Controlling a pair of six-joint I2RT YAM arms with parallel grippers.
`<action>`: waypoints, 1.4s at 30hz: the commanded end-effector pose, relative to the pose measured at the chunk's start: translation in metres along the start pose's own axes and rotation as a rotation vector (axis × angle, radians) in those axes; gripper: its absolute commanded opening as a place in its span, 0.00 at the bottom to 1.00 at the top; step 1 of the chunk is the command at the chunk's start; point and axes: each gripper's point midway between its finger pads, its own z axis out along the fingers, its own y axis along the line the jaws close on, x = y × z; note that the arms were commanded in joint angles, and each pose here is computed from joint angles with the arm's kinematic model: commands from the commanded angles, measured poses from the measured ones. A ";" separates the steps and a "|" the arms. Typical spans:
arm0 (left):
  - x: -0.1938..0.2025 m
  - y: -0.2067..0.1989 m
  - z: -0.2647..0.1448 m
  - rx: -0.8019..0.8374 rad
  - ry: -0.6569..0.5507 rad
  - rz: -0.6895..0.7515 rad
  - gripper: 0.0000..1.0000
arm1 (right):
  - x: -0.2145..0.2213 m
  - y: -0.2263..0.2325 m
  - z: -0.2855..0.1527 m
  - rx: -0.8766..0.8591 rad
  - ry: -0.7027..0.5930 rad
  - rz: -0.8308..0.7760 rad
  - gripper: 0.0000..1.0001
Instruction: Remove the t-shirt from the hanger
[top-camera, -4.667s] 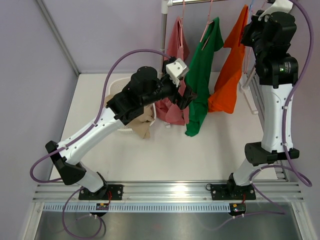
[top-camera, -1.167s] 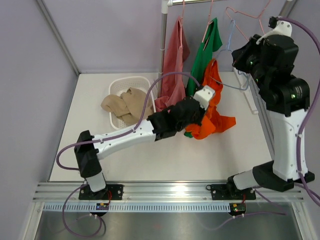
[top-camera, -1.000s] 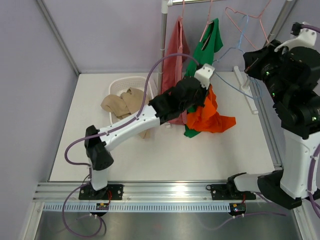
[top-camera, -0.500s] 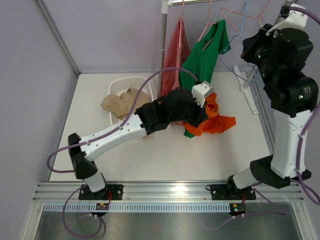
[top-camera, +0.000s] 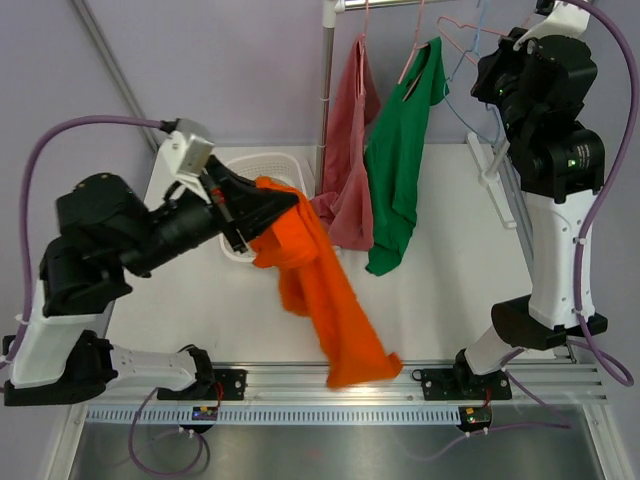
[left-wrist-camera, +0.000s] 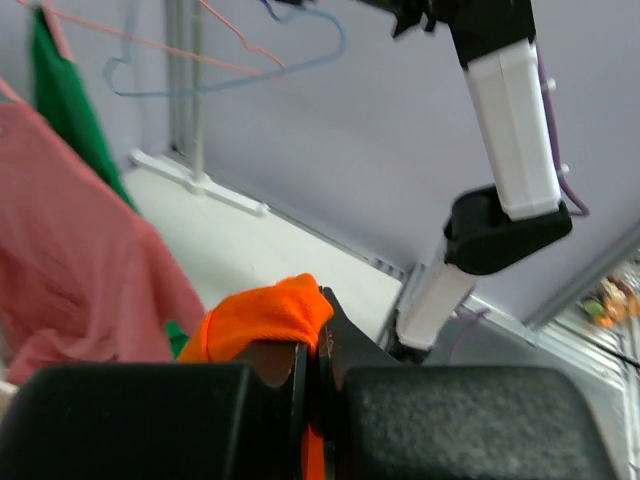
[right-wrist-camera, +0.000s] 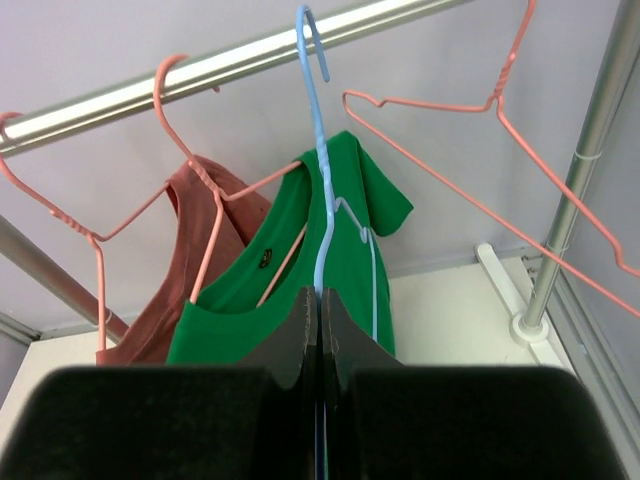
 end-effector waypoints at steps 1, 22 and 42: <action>-0.035 0.034 -0.025 -0.189 -0.105 0.078 0.02 | -0.045 -0.003 -0.016 -0.008 -0.148 -0.013 0.00; -0.102 0.181 0.014 -0.589 -0.192 0.261 0.00 | -0.024 -0.003 0.065 -0.043 -0.142 -0.041 0.00; -0.103 0.362 0.033 -0.687 -0.238 0.144 0.00 | 0.103 -0.031 0.064 0.025 0.101 0.049 0.23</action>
